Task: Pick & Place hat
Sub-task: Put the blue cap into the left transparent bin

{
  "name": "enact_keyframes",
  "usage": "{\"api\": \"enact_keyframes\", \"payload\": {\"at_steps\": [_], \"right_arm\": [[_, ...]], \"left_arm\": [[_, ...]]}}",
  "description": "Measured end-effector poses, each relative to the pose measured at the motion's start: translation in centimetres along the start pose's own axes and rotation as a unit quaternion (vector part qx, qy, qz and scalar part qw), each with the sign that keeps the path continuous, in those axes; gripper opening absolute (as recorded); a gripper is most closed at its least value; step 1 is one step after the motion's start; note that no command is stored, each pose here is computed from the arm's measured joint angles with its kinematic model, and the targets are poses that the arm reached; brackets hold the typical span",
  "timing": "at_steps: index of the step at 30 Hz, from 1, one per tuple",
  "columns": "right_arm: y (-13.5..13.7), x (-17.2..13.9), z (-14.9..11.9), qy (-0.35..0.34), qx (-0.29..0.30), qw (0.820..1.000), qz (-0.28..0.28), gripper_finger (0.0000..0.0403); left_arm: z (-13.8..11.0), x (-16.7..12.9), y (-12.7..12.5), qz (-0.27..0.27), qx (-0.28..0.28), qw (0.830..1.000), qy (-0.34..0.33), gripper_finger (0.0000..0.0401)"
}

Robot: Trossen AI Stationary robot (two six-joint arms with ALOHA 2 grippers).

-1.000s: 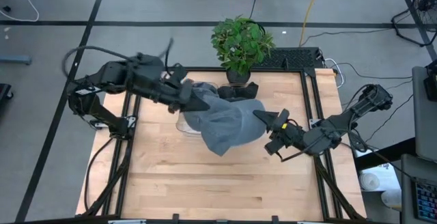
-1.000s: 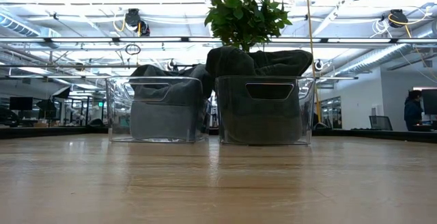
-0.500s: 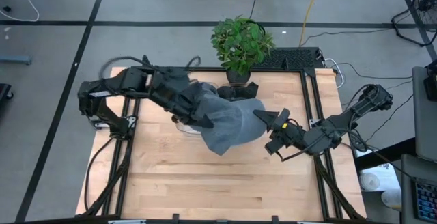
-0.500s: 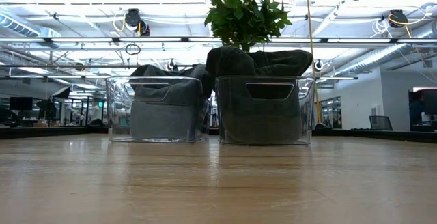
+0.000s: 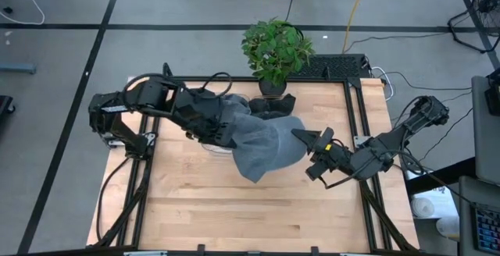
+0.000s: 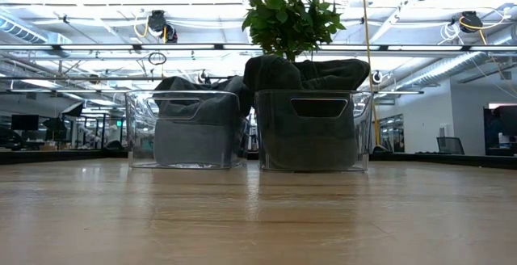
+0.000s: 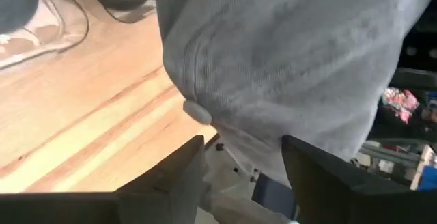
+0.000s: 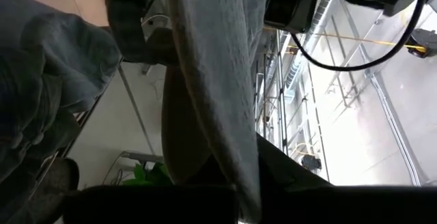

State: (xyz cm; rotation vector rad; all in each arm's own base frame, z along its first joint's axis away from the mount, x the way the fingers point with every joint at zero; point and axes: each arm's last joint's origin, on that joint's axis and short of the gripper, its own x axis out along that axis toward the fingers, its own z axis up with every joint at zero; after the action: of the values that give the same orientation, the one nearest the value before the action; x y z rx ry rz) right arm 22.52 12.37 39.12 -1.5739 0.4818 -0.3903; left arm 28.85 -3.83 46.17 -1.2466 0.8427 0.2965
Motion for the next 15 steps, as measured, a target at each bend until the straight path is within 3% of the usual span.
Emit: {"api": "enact_keyframes", "payload": {"at_steps": [5, 11, 15], "right_arm": [[0.0, -0.1, 0.1, -0.002, 0.0, 1.0, -0.001, 0.0], [-0.3, -0.6, -0.2, 0.0, 0.007, 1.0, -0.004, 0.0], [-0.7, -1.4, -0.4, -0.013, 0.016, 1.0, -0.009, 0.0]], "left_arm": [[0.3, -0.1, 0.0, -0.008, -0.003, 1.0, -0.003, 0.0227], [0.3, -0.1, 0.9, 0.042, -0.025, 0.999, -0.012, 0.0248], [0.4, -0.1, 0.8, 0.036, -0.026, 0.999, -0.013, 0.0261]]}}
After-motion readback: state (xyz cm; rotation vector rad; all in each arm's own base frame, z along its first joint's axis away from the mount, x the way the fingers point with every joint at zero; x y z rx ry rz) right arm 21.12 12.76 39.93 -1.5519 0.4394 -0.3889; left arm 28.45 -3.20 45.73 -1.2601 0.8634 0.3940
